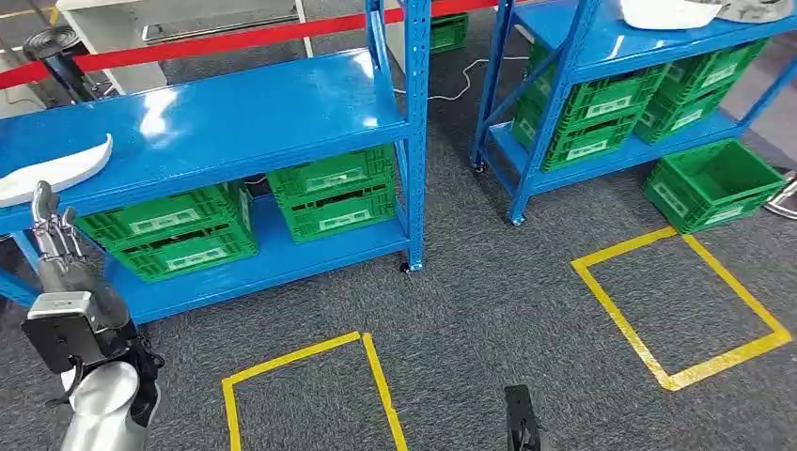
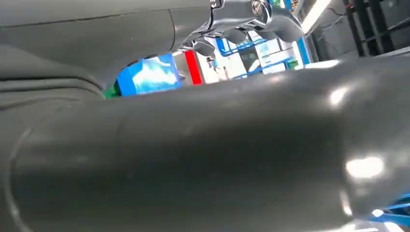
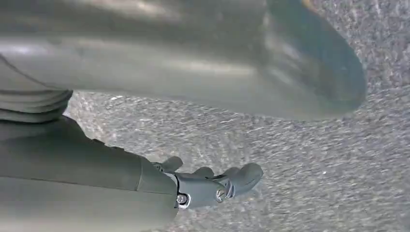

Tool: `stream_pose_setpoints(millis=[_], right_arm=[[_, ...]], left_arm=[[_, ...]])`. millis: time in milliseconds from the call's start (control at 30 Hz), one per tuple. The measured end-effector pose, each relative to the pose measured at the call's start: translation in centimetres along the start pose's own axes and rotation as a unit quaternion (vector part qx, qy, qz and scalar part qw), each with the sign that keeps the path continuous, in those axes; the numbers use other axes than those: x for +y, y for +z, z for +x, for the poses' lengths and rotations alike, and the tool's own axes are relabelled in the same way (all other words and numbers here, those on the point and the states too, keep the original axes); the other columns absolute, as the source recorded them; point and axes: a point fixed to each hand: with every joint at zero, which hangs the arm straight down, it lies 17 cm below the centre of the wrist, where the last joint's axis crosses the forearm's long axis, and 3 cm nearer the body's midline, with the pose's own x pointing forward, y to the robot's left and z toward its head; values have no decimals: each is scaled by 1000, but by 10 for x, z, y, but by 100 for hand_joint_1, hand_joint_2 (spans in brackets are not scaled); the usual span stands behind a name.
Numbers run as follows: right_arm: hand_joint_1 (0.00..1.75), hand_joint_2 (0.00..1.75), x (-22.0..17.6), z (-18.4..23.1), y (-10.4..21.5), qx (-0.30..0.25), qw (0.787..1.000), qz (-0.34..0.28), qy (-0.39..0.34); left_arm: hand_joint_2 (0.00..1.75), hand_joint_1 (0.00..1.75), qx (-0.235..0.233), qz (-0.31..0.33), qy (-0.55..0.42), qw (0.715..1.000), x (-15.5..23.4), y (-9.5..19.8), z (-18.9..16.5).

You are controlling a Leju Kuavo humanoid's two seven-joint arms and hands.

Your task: Take the parts from the cabinet and place them on the table.

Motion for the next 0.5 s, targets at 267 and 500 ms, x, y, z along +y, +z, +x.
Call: stream_pose_setpoints(millis=[267,500], right_arm=[[0,0,0,2,0,-4,1000,-1,4],[0,0,0,1,-1,2,1000,-1,9]], left_arm=[[0,0,7,-18,4,1000,-7,7,-5],[0,0,-1,-3,-14,1000,-3,4,-1]])
